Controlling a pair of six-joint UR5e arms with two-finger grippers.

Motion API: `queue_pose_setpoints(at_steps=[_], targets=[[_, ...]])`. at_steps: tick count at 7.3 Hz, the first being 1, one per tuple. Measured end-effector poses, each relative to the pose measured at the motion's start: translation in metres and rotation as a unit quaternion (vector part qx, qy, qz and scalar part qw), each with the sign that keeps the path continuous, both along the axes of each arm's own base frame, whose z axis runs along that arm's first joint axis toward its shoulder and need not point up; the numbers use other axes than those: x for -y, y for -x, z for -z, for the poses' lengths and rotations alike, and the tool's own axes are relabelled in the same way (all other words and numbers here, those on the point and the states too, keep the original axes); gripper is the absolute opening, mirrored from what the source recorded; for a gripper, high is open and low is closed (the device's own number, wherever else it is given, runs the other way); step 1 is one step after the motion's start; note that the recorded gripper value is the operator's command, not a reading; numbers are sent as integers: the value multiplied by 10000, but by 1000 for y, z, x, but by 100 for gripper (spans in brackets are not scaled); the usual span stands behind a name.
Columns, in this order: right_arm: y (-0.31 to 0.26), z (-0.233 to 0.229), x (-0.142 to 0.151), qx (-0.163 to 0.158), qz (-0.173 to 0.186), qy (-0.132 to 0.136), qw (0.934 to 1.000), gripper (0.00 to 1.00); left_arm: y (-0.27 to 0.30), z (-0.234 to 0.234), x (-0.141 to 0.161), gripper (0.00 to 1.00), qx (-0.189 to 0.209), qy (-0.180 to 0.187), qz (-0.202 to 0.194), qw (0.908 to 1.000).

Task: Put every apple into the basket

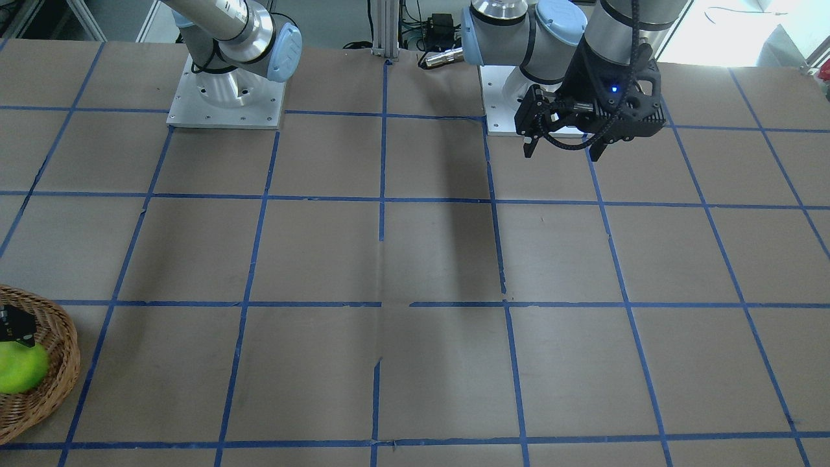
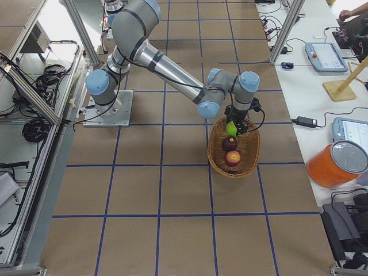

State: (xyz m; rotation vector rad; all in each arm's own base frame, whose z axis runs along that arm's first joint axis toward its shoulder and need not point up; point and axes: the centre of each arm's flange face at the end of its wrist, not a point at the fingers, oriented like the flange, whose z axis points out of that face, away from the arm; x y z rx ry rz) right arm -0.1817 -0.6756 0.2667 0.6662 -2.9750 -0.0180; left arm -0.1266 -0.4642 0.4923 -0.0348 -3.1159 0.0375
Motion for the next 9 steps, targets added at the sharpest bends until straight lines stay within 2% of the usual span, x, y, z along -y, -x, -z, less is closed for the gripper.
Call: queue_pose_setpoints(at_steps=[2,3,4,5,6,7,9], targets=[[-10,-31,0,-26,139,88,9999,100,0,-1,0,100,-5,7,0,10000],[-39,-61,-1,25,178,24,9998,100,0,-1,0,100,-5,9,0,10000],[-93,-92,-5,113,280,-104,9995,100,0,-1,0,100,-9,8,0,10000],[-176,-122,-22,288,440,-264,9983,100,0,-1,0,100,-13,7,1,10000],[-257,-152,-56,513,592,-402,9961,100,0,-1,0,100,-14,7,1,10000],[-304,-175,-94,638,711,-452,9944,100,0,-1,0,100,-14,8,1,10000],[-323,-187,-161,689,873,-534,9924,100,0,-2,1,100,-18,17,4,10000]])
